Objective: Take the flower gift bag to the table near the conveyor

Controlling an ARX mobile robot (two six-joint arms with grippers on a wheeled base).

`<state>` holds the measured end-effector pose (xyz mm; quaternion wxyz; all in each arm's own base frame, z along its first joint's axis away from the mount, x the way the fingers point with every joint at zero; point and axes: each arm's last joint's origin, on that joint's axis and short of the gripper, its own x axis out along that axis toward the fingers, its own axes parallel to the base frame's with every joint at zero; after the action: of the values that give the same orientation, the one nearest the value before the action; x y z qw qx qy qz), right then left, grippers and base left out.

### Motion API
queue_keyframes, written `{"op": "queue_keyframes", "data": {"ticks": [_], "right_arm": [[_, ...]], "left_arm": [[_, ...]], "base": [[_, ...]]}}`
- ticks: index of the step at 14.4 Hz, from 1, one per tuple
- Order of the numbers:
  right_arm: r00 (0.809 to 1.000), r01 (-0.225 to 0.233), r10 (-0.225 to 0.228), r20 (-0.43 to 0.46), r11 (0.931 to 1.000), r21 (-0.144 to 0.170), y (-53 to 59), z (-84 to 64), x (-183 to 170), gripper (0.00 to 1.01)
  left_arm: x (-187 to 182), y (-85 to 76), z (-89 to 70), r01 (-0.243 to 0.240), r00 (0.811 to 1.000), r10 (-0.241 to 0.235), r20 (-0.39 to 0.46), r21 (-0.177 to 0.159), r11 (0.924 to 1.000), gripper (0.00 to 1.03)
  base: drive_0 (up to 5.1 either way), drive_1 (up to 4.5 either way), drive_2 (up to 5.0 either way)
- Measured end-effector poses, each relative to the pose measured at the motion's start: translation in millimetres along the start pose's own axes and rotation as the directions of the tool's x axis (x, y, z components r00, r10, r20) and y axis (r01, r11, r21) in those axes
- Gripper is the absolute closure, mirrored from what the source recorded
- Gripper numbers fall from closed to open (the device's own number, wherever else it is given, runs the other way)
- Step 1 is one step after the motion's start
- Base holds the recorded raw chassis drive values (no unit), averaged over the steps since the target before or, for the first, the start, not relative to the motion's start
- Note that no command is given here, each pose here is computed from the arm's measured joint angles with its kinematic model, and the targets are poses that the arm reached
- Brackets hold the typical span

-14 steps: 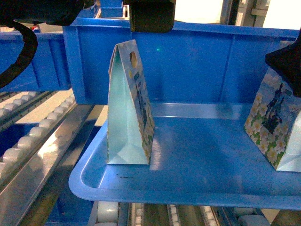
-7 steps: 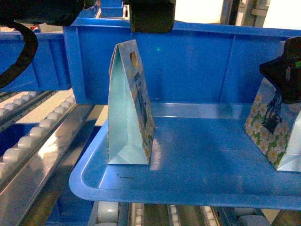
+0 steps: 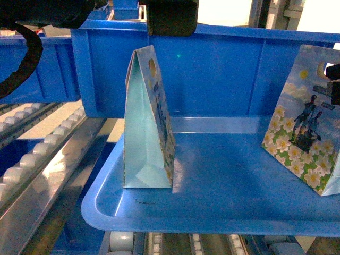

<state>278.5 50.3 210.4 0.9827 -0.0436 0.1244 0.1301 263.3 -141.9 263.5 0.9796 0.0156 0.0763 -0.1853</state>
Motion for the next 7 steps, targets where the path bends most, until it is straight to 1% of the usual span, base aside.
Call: {"op": "queue_keyframes", "data": {"ticks": [2,6,7], "right_arm": [[1.000,0.008,-0.008,0.027,1.0000,-0.004,0.1,1.6,-9,0.99],[0.985,0.059,-0.057,0.163,0.9983,-0.005,-7.4,30.4,-43,0.99],[0.980,0.063,-0.061,0.188,0.9980,-0.005,-7.2,35.4,-52,0.99]], "left_arm": [[0,0.0,0.0,0.000,1.000,0.000,0.000,0.000,1.0000,0.05],[0,0.0,0.0,0.000,1.000,0.000,0.000,0.000,1.0000,0.05],[0,0.0,0.0,0.000,1.000,0.000,0.000,0.000,1.0000,0.05]], "base": [[0.0,0.00,0.0],[0.0,0.00,0.0],[0.0,0.00,0.0]]}}
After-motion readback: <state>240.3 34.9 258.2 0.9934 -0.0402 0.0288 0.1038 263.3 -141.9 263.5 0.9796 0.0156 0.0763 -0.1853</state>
